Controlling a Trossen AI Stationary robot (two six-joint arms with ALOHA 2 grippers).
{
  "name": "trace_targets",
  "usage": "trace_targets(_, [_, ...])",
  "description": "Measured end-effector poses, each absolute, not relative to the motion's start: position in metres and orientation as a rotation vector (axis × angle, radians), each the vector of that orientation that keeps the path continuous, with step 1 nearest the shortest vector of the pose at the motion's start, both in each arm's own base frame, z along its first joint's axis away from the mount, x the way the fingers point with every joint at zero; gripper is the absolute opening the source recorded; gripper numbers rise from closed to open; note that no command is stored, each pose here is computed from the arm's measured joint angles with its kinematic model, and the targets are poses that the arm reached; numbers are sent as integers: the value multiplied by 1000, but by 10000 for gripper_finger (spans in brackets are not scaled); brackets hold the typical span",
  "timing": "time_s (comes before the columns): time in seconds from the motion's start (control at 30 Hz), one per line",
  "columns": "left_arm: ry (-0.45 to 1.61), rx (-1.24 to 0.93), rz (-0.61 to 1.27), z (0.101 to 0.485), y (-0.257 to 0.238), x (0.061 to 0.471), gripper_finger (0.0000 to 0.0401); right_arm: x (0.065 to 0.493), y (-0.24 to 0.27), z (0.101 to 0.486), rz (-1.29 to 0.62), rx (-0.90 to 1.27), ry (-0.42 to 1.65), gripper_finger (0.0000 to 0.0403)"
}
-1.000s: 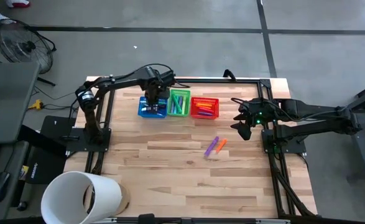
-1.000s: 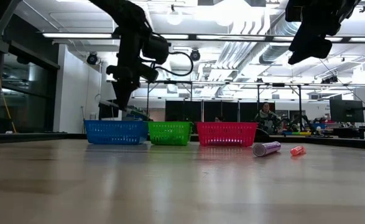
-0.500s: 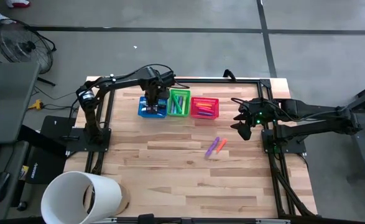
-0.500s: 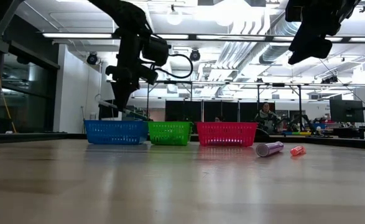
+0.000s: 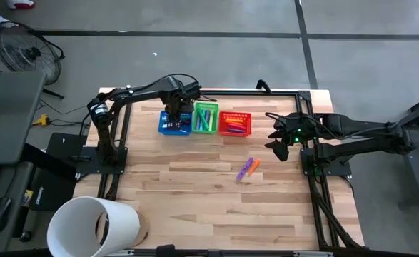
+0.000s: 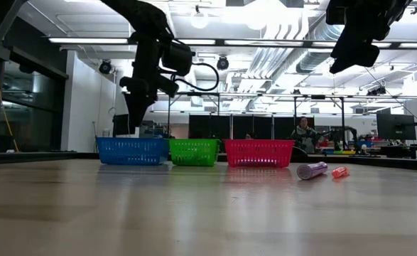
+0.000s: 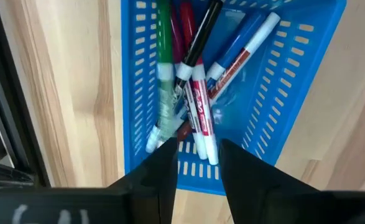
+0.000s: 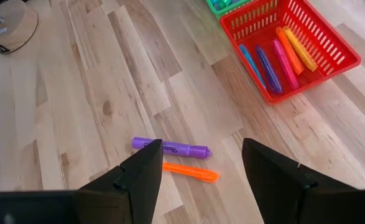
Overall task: Pick & Place Markers
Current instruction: Put the orange pen into the red bin
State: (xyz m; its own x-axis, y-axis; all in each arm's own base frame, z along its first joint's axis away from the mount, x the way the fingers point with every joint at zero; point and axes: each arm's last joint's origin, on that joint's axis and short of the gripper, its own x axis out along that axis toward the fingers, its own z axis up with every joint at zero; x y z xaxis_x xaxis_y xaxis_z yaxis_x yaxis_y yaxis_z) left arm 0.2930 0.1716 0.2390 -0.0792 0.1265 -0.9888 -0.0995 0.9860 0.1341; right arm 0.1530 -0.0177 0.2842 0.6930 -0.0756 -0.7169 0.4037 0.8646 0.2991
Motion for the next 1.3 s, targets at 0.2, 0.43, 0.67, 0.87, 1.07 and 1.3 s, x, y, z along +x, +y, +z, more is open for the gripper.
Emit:
trace_targets(0.2, [1647, -45, 241, 240, 170, 291, 114, 153, -18, 284, -273, 450, 765, 209])
trace_targets(0.43, [1506, -107, 275, 268, 163, 282, 115, 153, -18, 284, -267, 438, 767, 209])
trace_targets(0.67, [1250, -181, 314, 312, 142, 274, 115, 153, -18, 284, -255, 410, 770, 209])
trace_targets(0.87, [1025, -187, 319, 347, 118, 267, 115, 153, -18, 284, -238, 364, 776, 209])
trace_targets(1.07, [886, -197, 305, 369, 95, 263, 115, 153, -19, 284, -262, 411, 774, 209])
trace_targets(1.3, [735, -213, 313, 372, 68, 256, 115, 152, -19, 284, -254, 413, 775, 209])
